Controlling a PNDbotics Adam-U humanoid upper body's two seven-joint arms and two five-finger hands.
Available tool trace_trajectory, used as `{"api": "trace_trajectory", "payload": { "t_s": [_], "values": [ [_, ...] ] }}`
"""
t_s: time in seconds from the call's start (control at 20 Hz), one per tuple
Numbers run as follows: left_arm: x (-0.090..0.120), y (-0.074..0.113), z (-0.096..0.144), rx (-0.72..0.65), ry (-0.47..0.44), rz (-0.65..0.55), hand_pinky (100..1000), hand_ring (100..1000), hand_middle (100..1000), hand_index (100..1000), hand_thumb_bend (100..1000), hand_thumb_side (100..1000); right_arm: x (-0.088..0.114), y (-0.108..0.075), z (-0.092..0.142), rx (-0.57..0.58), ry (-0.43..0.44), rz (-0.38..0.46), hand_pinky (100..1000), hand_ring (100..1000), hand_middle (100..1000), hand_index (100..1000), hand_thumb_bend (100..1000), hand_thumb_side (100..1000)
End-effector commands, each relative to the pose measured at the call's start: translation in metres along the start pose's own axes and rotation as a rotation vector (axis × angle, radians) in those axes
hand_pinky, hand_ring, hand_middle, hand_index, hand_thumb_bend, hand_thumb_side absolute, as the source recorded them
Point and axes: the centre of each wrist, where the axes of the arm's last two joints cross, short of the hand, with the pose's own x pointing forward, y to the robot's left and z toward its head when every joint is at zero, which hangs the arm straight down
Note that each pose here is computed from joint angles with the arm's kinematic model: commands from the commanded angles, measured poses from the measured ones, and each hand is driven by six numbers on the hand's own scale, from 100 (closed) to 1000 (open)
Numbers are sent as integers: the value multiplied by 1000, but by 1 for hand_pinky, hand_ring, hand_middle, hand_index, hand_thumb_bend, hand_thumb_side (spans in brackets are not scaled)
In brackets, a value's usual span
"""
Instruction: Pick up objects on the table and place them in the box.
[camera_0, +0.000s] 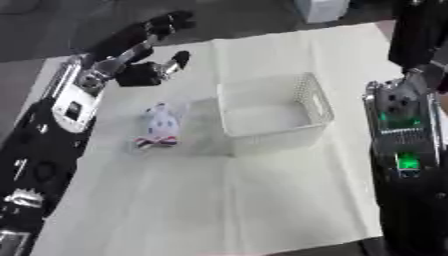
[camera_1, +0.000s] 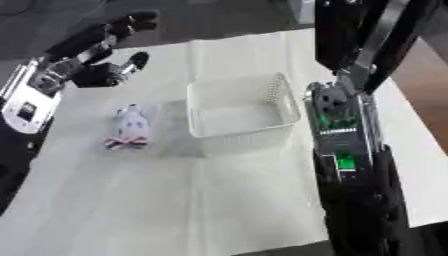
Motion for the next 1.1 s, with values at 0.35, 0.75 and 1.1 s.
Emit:
{"api": "trace_trajectory", "payload": {
  "t_s": [0.35,0.75,1.1],
  "values": [
    [-10,10,-4,-160,45,-102,1000,996,1000,1000,100,1000,2,-3,-4,-11,-21,-7,356,493,647,836,100,860],
    [-19,2,1,-218,77,-101,1000,995,1000,1000,100,1000,2,-2,-4,-12,-21,-10,356,493,646,836,100,861],
    [-23,-12,6,-280,91,-112,1000,996,1000,1000,100,1000,3,-2,-4,-15,-21,-14,356,493,646,836,100,861]
  ]
}}
